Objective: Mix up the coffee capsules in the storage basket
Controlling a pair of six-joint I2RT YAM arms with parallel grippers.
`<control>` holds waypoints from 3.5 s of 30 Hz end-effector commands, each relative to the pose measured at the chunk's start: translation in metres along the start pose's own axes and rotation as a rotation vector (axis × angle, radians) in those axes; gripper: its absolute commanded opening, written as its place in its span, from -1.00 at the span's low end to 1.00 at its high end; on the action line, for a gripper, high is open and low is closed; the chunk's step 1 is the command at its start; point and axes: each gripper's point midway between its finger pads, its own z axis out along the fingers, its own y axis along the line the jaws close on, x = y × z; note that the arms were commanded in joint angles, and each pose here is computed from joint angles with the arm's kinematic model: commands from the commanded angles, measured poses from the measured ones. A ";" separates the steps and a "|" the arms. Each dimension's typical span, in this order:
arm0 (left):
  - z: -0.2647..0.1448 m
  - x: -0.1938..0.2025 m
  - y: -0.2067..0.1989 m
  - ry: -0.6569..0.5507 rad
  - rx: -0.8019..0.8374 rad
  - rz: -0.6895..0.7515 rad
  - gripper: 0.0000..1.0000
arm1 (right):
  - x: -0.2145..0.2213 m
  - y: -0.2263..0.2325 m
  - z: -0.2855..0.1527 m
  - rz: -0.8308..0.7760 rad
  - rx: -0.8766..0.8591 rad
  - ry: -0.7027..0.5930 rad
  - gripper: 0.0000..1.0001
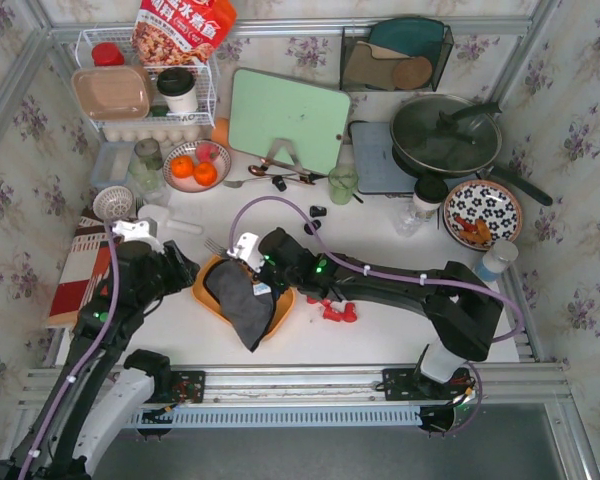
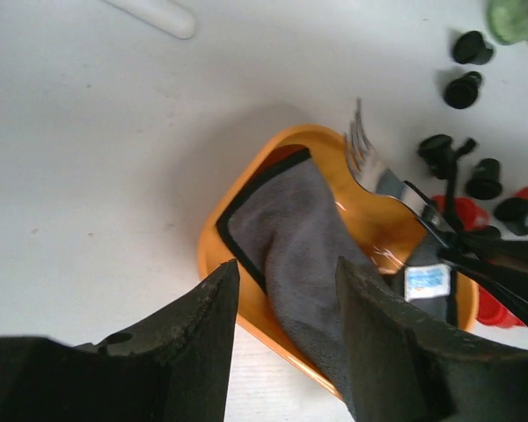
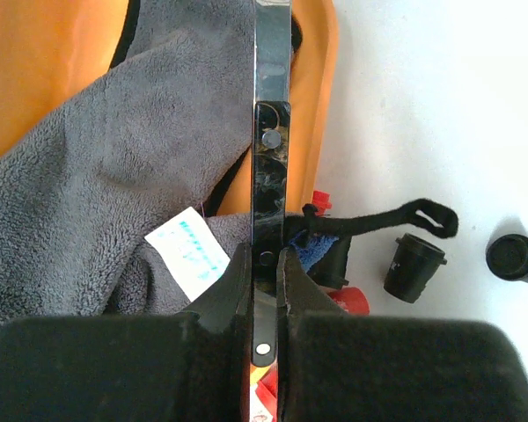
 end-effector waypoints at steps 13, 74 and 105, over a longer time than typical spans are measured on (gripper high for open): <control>0.005 -0.024 -0.065 -0.039 0.320 -0.004 -0.04 | -0.026 0.012 -0.008 0.055 -0.061 -0.158 -1.00; 0.024 -0.029 -0.097 -0.065 0.213 0.060 -1.00 | -0.057 0.022 -0.023 0.460 -0.096 -0.354 0.32; 0.053 -0.024 0.176 0.782 -0.616 0.088 -0.87 | 0.001 0.004 -0.046 0.307 0.054 -0.379 0.47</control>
